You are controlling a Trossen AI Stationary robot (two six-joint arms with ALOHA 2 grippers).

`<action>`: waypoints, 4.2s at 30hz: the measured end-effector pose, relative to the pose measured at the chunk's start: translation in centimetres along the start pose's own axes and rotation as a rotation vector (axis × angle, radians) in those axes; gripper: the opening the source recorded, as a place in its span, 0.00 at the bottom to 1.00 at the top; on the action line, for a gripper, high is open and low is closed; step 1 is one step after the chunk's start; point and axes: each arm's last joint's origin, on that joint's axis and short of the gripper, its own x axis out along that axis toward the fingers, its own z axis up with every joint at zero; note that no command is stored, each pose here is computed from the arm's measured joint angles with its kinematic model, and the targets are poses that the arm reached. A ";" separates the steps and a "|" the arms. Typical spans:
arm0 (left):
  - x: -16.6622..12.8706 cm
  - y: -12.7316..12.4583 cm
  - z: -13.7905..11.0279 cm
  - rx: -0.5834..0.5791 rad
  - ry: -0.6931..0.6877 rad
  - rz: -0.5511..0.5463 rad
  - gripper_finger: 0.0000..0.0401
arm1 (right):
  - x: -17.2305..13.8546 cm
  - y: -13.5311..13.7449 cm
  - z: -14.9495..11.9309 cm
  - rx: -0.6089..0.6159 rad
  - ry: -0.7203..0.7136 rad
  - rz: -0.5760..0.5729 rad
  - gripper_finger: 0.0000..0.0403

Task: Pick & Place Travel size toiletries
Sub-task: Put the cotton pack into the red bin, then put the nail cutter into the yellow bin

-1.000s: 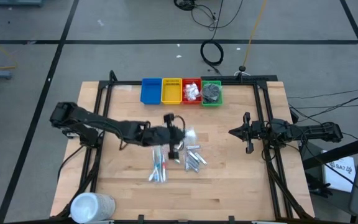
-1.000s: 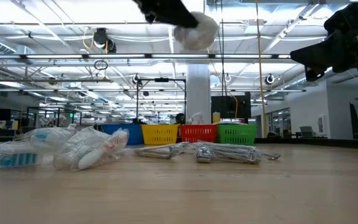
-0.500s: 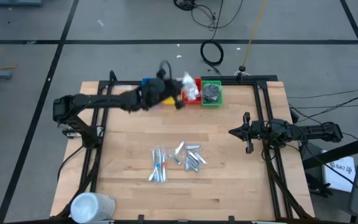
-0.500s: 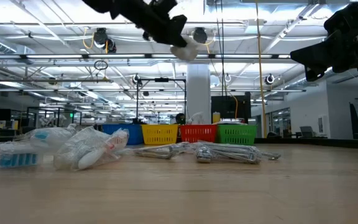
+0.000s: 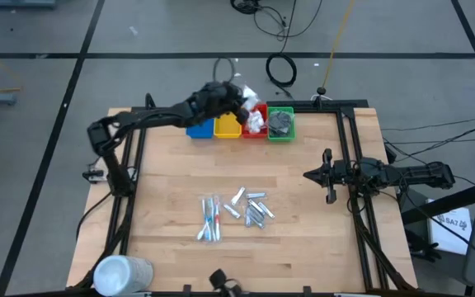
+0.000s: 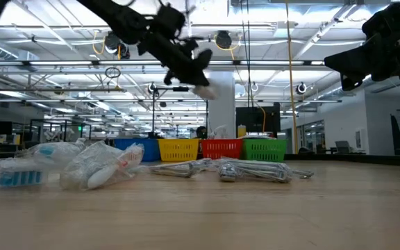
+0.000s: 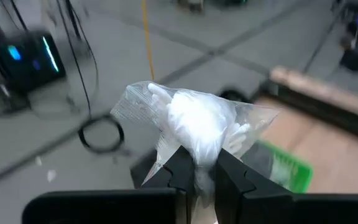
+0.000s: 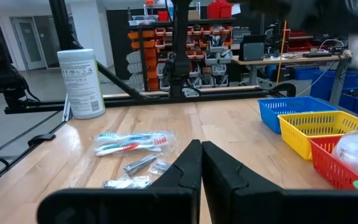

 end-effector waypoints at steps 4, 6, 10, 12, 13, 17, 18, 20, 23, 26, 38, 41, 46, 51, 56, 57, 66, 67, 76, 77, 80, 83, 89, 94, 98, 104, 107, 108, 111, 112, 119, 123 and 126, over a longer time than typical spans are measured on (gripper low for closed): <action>3.2 -0.3 -1.4 0.002 0.156 -0.001 0.09 | 0.0 0.0 0.0 0.000 0.001 0.000 0.01; 4.7 -0.5 -2.0 -0.003 0.209 -0.005 0.09 | 0.0 0.0 0.0 0.000 0.001 0.000 0.01; 7.2 -0.9 -3.4 -0.054 0.281 -0.040 0.09 | 0.0 0.0 0.0 0.000 0.001 0.000 0.01; 7.9 -1.0 -4.1 -0.073 0.300 -0.041 0.09 | 0.0 0.0 0.0 0.000 0.001 0.000 0.01; 8.2 -1.0 -4.4 -0.080 0.307 -0.041 0.09 | 0.0 0.0 0.0 0.000 0.001 0.000 0.01; 8.8 -0.9 -5.3 -0.093 0.326 -0.003 0.09 | 0.0 0.0 0.0 0.000 0.001 0.000 0.01; 8.7 -0.9 -5.2 -0.092 0.324 0.001 0.09 | 0.0 0.0 0.0 0.000 0.001 0.000 0.01; 8.7 -0.9 -5.1 -0.093 0.320 0.002 0.09 | 0.0 0.0 0.0 0.000 0.001 0.000 0.01; 8.7 -0.7 -5.2 -0.104 0.325 -0.012 0.09 | 0.0 0.0 0.0 0.000 0.001 0.000 0.01; 8.8 -0.2 -5.3 -0.087 0.347 -0.037 0.09 | 0.0 0.0 0.0 0.000 0.001 0.000 0.01; 8.6 -0.3 -5.5 -0.060 0.376 -0.073 0.28 | 0.0 0.0 0.0 0.000 0.001 0.000 0.01; 8.6 -0.4 -5.5 -0.066 0.376 -0.075 0.40 | 0.0 0.0 0.0 0.000 0.001 0.000 0.01; 8.3 -0.4 -4.7 -0.060 0.344 -0.085 0.55 | 0.0 0.0 0.0 0.000 0.001 0.000 0.01; 7.2 -0.4 -3.1 -0.018 0.303 -0.100 0.62 | 0.0 0.0 0.0 0.000 0.001 0.000 0.01; 5.1 -0.5 -0.4 -0.013 0.234 -0.113 0.64 | 0.0 0.0 0.0 0.000 0.001 -0.001 0.01; 4.5 -0.5 0.3 -0.021 0.221 -0.115 0.65 | 0.0 0.0 0.0 0.000 0.001 0.000 0.01; -4.2 -1.2 5.6 -0.027 0.228 -0.161 0.65 | 0.0 0.0 0.0 0.000 0.001 0.000 0.01; -5.4 -1.5 6.1 0.000 0.234 -0.182 0.65 | 0.0 0.0 0.0 0.000 0.001 0.000 0.01; -13.4 -6.7 6.7 0.259 0.146 -0.381 0.65 | 0.0 0.0 0.0 0.000 0.001 0.000 0.01; -13.8 -7.2 6.0 0.276 0.130 -0.404 0.65 | 0.0 0.0 0.0 0.000 0.001 0.000 0.01; -14.9 -8.0 3.2 0.287 0.076 -0.442 0.65 | 0.0 0.0 0.0 0.000 0.001 0.000 0.01; -16.0 -7.8 -0.2 0.255 0.019 -0.428 0.65 | 0.0 0.0 0.0 0.000 0.001 0.000 0.01; -18.8 -6.3 -5.9 0.157 -0.103 -0.447 0.65 | 0.0 0.0 0.0 0.000 0.001 0.000 0.01; -22.3 -5.3 -8.2 0.147 -0.179 -0.525 0.65 | 0.0 0.0 0.0 0.000 0.001 0.000 0.01; -24.3 -4.3 -9.3 0.142 -0.229 -0.560 0.65 | 0.0 0.0 0.0 0.000 0.001 0.000 0.01; -26.1 -2.5 -11.7 0.121 -0.334 -0.536 0.65 | 0.0 0.0 0.0 0.000 0.001 0.000 0.01; -26.5 -1.7 -13.3 0.087 -0.373 -0.542 0.65 | 0.0 0.0 0.1 0.001 -0.014 0.001 0.01; -26.6 -1.5 -13.8 0.073 -0.376 -0.545 0.65 | 0.0 0.0 0.2 0.004 -0.020 0.001 0.01; -26.7 -1.0 -14.9 0.048 -0.379 -0.549 0.65 | 0.0 0.0 0.3 0.096 -0.031 0.004 0.01; -26.8 -0.9 -15.3 0.046 -0.381 -0.550 0.65 | 0.0 0.0 0.4 0.135 -0.037 0.005 0.01; -26.5 -0.4 -17.0 0.040 -0.372 -0.508 0.65 | -0.1 0.1 1.6 0.225 -0.165 0.029 0.01; -26.4 -0.4 -17.3 0.045 -0.357 -0.500 0.65 | -0.2 0.1 2.1 0.237 -0.218 0.039 0.01; -26.3 -0.4 -17.3 0.023 -0.348 -0.504 0.65 | -0.4 0.2 2.7 0.266 -0.281 0.054 0.01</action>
